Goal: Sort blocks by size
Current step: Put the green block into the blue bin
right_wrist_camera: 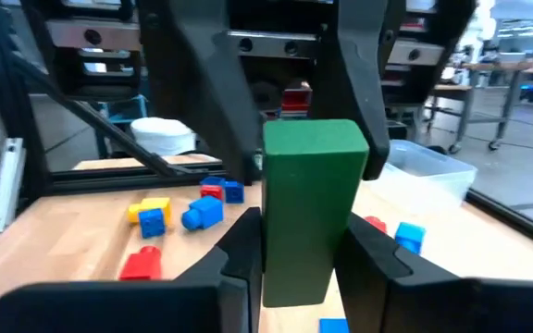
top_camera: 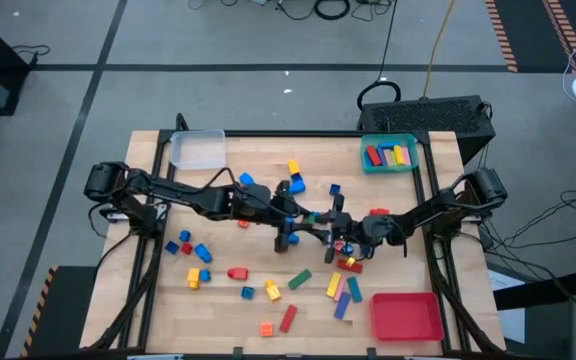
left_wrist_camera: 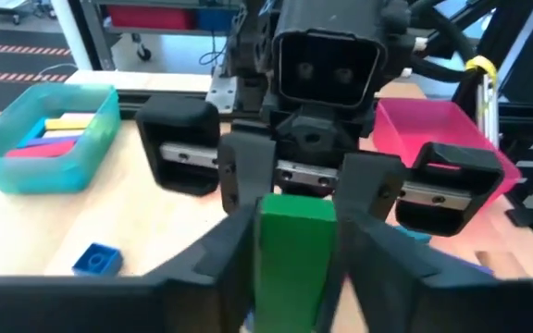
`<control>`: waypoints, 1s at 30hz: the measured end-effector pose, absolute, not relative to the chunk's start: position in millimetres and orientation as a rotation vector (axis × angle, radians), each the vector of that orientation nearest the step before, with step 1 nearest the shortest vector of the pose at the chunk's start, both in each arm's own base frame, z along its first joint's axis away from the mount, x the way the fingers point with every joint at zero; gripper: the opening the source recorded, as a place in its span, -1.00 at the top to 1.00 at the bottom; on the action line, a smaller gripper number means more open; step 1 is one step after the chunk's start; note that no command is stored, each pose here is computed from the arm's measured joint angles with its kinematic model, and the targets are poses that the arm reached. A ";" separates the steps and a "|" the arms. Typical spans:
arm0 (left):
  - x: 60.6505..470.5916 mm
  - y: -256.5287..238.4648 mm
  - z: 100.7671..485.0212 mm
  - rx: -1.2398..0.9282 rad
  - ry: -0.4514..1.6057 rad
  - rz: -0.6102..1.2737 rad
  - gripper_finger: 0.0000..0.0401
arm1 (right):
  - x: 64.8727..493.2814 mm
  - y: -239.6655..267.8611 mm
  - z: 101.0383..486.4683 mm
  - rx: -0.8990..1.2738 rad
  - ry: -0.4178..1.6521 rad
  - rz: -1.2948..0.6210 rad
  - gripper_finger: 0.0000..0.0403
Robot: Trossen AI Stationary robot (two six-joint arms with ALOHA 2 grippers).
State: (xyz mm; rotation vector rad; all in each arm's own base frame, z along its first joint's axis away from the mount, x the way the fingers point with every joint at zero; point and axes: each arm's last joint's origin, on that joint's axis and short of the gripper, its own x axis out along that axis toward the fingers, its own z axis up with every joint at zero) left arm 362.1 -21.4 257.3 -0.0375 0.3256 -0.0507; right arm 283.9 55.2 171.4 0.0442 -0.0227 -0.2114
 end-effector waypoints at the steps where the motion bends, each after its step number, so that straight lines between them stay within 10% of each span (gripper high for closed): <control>1: 362.1 -21.1 257.1 -0.037 0.327 -0.049 0.06 | 283.6 54.4 170.9 0.040 -0.014 -0.234 0.60; 8: 351.4 -14.3 261.2 -0.028 0.402 -0.017 -0.28 | 278.5 34.3 174.2 0.066 0.104 -0.340 0.60; 30: 342.2 -25.1 218.5 -0.087 0.655 0.070 -0.31 | 166.2 -120.5 192.6 0.336 0.573 -1.027 0.60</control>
